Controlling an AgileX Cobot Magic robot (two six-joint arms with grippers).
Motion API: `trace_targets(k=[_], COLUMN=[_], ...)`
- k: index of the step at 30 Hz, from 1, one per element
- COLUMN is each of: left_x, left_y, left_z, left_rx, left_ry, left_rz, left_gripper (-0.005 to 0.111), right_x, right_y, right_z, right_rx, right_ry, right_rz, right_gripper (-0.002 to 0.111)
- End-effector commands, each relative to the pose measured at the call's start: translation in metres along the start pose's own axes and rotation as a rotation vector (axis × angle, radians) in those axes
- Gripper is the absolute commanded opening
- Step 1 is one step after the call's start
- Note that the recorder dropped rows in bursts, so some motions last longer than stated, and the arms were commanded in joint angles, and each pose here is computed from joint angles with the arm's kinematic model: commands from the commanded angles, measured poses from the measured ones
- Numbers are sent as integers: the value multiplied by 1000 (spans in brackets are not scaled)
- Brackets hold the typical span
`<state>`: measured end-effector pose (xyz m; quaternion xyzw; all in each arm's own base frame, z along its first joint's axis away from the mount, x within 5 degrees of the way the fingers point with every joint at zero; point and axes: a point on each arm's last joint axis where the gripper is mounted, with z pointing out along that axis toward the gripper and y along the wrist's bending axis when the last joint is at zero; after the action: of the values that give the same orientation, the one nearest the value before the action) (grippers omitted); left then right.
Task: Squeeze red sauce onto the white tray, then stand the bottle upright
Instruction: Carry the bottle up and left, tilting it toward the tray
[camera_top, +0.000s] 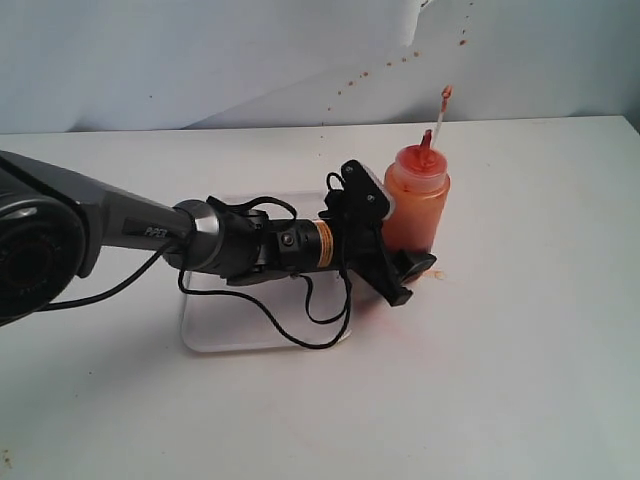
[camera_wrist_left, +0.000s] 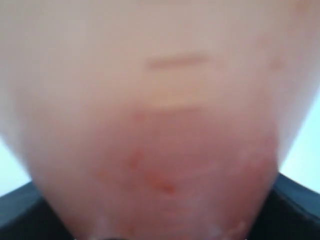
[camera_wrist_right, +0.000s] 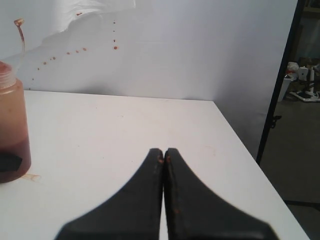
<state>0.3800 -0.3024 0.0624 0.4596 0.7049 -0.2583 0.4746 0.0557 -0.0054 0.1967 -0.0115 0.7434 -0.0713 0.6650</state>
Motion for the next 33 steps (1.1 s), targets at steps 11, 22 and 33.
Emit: trace_targets(k=[11, 22, 33], left_x=[-92, -122, -91], left_y=[-9, -12, -13], left_z=[-63, -180, -263], left_rx=[7, -160, -308], left_ry=[-130, -117, -89], left_rz=[64, 74, 3], left_gripper=[0, 0, 0], right_x=[1, 1, 1], right_y=[0, 0, 0], right_z=[0, 0, 0], right_rx=[-5, -5, -5], right_ry=[-2, -2, -2], right_rz=[7, 7, 7], right_gripper=[0, 0, 0])
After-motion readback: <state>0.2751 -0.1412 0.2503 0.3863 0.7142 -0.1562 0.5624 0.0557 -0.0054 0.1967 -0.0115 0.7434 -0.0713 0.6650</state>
